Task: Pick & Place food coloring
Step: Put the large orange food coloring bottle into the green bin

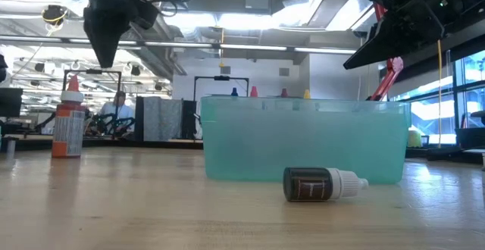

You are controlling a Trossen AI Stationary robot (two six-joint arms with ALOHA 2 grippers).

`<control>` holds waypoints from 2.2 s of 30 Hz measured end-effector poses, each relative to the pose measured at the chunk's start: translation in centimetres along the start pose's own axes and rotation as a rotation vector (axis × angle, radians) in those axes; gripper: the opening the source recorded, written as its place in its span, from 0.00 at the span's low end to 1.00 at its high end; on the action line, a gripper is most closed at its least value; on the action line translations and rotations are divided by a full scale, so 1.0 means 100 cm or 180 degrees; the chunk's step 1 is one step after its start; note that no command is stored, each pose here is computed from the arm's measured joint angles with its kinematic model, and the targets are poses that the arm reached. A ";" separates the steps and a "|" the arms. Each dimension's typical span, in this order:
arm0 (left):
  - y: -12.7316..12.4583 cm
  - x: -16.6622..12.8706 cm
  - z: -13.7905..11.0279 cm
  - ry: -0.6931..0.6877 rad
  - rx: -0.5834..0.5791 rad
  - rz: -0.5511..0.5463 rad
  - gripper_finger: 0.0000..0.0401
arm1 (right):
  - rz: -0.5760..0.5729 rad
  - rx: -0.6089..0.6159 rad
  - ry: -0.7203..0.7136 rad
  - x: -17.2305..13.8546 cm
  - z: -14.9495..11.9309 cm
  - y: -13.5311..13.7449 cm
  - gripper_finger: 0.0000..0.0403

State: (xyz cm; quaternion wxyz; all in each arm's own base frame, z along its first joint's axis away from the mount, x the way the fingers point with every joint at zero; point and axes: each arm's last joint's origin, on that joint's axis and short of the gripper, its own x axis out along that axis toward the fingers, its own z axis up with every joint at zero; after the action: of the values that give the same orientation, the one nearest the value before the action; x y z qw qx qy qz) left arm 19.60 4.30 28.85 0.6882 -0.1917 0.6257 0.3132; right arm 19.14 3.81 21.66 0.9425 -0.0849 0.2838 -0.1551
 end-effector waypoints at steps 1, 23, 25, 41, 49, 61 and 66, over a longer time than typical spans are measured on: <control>0.001 0.000 0.000 0.0008 -0.0050 -0.0014 0.39 | -0.0001 0.0001 -0.0001 0.000 0.000 0.000 0.41; -0.007 0.002 0.001 0.0145 -0.0484 -0.0258 0.60 | -0.0001 0.0010 0.0000 0.000 0.000 0.000 0.41; -0.010 0.002 0.000 0.0210 -0.0647 -0.0306 0.60 | 0.0000 0.0010 0.0000 0.000 0.000 0.000 0.41; -0.041 0.009 -0.013 0.0460 -0.1179 -0.0251 0.58 | 0.0001 0.0041 -0.0003 0.000 0.000 0.000 0.41; -0.047 0.032 -0.020 0.0657 -0.1215 -0.0012 0.57 | 0.0004 0.0085 -0.0004 0.000 0.000 0.000 0.41; -0.050 0.054 -0.023 0.0657 -0.1225 -0.0105 0.57 | 0.0005 0.0084 -0.0004 0.000 0.000 0.000 0.41; -0.049 0.061 -0.027 0.0715 -0.1221 -0.0085 0.57 | 0.0005 0.0083 -0.0004 0.000 0.000 0.000 0.41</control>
State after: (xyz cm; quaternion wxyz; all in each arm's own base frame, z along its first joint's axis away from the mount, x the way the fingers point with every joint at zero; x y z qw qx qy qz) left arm 21.04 0.12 21.89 0.5692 -0.3610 0.6248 0.3940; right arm 19.15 3.81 21.68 0.9438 -0.0725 0.2812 -0.1580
